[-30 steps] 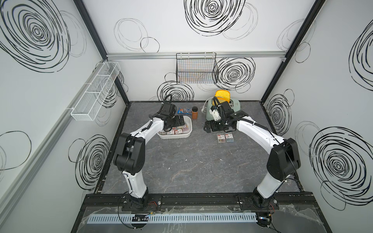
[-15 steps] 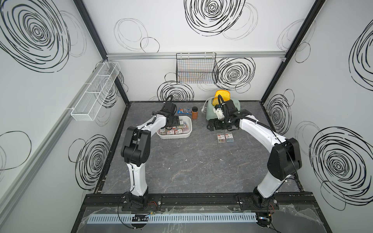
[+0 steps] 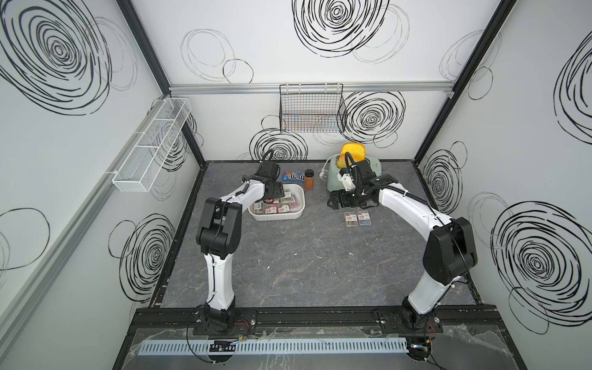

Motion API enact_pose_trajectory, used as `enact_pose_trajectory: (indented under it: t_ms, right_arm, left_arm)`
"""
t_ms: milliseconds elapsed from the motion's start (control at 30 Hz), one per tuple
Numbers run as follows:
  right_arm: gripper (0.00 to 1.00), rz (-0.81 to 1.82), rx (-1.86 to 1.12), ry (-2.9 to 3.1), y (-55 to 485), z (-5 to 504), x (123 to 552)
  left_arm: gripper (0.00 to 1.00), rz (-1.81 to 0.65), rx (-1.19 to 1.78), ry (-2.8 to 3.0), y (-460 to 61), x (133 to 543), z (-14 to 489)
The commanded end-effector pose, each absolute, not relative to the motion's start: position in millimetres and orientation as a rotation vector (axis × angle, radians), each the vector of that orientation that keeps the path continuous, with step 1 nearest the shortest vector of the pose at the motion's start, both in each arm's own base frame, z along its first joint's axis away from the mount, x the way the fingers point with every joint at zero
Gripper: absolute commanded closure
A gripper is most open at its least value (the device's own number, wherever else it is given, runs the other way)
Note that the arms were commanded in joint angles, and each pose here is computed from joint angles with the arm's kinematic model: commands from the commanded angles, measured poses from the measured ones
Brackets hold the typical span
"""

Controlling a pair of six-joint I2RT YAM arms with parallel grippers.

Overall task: Take the paper clips out of the storage box
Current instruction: Pick up the boxed paper clips from the storage box.

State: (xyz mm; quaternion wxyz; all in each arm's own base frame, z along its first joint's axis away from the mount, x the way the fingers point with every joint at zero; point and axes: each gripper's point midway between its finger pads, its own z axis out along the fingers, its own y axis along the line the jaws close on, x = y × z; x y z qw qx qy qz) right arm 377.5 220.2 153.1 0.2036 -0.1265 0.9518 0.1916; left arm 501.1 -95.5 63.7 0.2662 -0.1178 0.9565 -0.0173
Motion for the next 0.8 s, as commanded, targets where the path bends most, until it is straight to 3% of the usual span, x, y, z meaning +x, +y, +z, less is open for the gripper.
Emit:
enact_pose_trajectory:
  t_ms: [0, 233, 600, 767]
  right_arm:
    - [0.01, 0.54, -0.361, 2.67, 218, 147, 377]
    - [0.01, 0.544, -0.356, 2.674, 218, 146, 377]
    - [0.01, 0.606, -0.347, 2.661, 225, 149, 380]
    - [0.01, 0.736, -0.359, 2.636, 241, 162, 380]
  left_arm:
    - [0.12, -0.024, -0.319, 2.574, -90, 511, 59]
    - [0.17, -0.005, -0.286, 2.59, -89, 511, 52]
    - [0.47, -0.044, -0.229, 2.577, -94, 508, 61]
    - [0.5, -0.225, -0.144, 2.477, -114, 506, 99]
